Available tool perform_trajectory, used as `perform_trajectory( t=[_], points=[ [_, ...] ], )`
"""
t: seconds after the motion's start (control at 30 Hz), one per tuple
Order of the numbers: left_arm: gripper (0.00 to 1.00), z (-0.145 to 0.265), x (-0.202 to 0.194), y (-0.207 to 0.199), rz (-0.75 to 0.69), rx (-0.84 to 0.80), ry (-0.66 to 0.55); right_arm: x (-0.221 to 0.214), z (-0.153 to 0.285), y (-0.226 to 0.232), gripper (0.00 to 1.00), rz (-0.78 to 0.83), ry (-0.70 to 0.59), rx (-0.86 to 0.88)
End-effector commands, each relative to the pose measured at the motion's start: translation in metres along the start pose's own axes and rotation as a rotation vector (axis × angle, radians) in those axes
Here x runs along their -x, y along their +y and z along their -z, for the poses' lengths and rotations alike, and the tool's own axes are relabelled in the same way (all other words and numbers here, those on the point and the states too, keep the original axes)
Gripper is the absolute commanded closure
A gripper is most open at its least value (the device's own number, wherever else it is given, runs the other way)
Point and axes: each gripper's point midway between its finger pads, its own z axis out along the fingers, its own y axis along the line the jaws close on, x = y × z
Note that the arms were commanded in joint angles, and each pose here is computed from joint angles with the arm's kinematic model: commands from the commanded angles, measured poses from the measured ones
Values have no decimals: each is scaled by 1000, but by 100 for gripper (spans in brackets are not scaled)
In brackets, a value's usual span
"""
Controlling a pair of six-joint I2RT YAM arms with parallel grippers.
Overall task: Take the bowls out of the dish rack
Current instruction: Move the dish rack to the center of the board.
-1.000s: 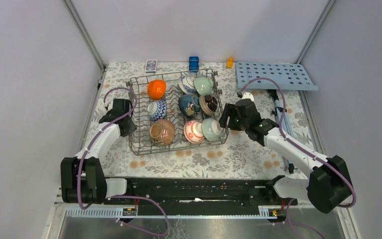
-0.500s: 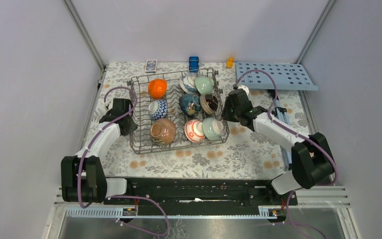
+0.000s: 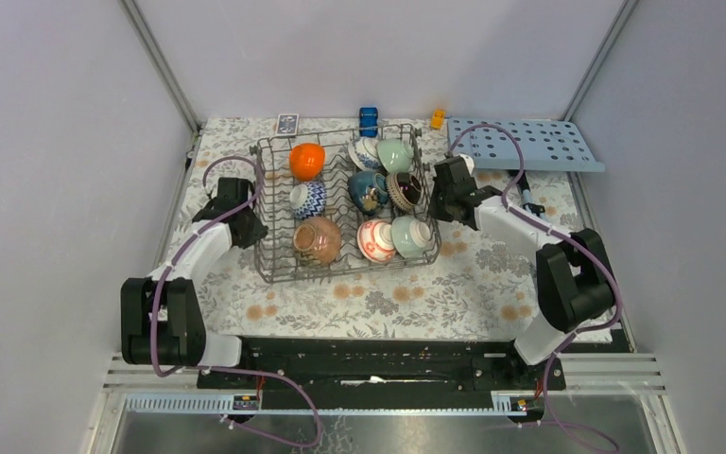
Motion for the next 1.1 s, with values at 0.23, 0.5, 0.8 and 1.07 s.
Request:
perform_trajectory(
  t=[0.23,0.5,0.8,1.07],
  points=[
    [100,-19,34,-63,154,-172,-52,41,-19,-4,84,-49,-41,-48],
    [52,-1,40,-54,148,-146,-84,50,12,1,38,-26,-83,9],
    [1,46,44,-39,163,-142,-150,58,63,3,23,-31,-134,43],
    [1,106,47,-57,137,-378,-255,45,145,105,23,14,-316,552]
  ],
)
